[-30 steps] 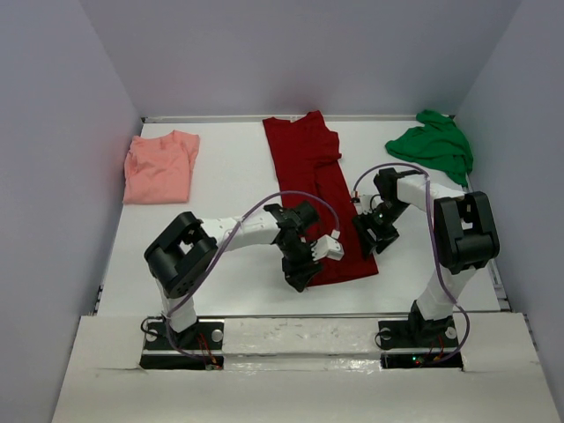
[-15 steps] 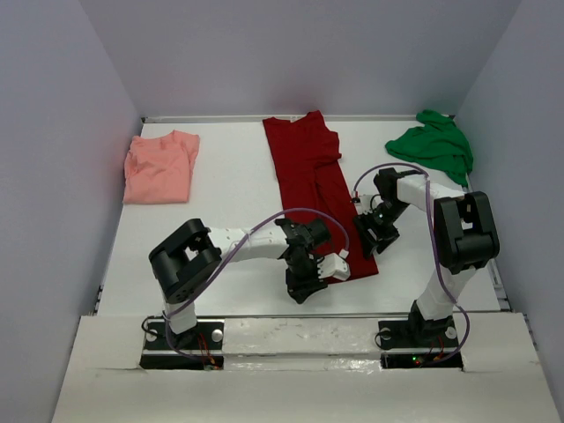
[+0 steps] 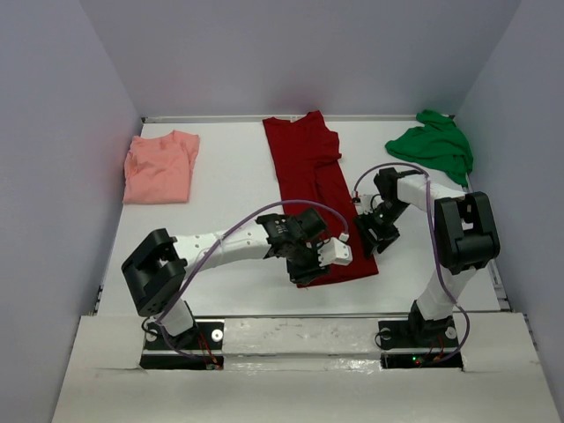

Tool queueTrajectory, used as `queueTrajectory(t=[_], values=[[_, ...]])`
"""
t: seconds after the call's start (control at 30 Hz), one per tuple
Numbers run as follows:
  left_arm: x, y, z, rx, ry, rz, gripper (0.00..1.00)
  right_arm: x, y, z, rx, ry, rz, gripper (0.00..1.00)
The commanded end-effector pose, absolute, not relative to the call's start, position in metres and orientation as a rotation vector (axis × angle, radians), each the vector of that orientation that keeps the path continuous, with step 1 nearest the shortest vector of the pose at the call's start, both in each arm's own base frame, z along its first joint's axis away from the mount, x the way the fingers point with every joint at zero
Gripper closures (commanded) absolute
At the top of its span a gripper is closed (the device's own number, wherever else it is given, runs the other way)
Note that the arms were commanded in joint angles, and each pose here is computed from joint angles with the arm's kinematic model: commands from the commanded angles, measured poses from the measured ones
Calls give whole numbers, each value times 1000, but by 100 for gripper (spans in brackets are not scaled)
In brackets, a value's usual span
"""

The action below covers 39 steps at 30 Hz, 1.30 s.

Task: Fold and stack the t-shirts
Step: Fold the tshirt

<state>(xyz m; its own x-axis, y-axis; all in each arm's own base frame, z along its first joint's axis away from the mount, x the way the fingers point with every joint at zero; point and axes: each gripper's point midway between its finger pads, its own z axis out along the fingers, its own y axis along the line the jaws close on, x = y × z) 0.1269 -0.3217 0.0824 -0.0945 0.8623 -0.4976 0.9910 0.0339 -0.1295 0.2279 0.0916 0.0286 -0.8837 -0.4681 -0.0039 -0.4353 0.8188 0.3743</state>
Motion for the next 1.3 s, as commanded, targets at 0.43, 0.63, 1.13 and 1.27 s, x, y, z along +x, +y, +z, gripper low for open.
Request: queueTrajectory(t=[0.43, 0.63, 1.13, 1.27], values=[[149, -307, 46, 1847, 2026, -330, 50, 237, 90, 36, 732, -2952, -575, 37], [151, -304, 27, 1867, 2050, -279, 50, 238, 88, 35, 722, -2958, -578, 37], [130, -315, 21, 1963, 2031, -329, 41, 238, 80, 34, 734, -2957, -532, 30], [127, -317, 29, 1960, 2009, -356, 35, 238, 80, 34, 736, -2957, -533, 30]])
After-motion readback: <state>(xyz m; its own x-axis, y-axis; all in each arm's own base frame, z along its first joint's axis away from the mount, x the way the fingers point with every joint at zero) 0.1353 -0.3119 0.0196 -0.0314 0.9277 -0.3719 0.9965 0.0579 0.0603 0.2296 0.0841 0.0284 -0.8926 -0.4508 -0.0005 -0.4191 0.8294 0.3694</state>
